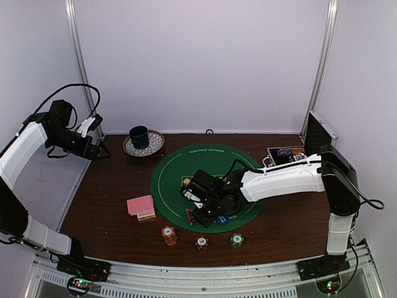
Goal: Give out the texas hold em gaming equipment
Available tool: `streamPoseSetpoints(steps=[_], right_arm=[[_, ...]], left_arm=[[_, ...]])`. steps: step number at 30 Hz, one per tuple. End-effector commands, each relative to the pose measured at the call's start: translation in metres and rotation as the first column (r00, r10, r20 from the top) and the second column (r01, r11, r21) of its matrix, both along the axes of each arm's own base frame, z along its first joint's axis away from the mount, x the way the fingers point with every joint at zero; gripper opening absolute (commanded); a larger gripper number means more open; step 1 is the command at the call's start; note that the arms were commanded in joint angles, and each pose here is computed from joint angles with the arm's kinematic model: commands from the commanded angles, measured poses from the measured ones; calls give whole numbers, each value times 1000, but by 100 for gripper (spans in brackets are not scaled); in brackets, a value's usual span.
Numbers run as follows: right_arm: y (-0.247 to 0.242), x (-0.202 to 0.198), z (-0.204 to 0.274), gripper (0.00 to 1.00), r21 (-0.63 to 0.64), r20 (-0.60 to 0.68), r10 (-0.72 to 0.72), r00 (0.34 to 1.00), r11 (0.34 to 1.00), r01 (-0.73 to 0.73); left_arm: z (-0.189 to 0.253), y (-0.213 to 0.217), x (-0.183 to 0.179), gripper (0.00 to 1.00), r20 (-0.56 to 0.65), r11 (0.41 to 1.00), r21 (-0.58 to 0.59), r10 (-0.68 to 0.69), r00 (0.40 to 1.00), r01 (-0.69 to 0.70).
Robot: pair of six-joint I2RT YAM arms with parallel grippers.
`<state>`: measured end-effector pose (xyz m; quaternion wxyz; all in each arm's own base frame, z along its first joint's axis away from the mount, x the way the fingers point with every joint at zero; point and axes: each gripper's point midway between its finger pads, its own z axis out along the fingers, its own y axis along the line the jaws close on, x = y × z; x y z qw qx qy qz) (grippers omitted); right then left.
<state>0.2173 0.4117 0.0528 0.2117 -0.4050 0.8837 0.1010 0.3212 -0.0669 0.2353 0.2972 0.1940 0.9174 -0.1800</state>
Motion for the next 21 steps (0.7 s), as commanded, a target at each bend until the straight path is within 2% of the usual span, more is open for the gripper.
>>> streamPoseSetpoints(steps=[1, 9, 16, 21], right_arm=[[2, -9, -3, 28, 25, -39, -8, 999, 1000, 9], [6, -25, -31, 16, 43, -128, -16, 992, 999, 21], [17, -20, -42, 16, 36, -133, -14, 991, 999, 19], [29, 0, -47, 16, 22, -96, -28, 995, 999, 30]], left_arm=[[13, 1, 0, 98, 40, 1000, 1, -15, 999, 15], [13, -1, -1, 98, 36, 1000, -1, -26, 999, 26], [19, -1, -1, 98, 49, 1000, -4, -30, 998, 30], [20, -1, 0, 98, 47, 999, -4, -33, 998, 33]])
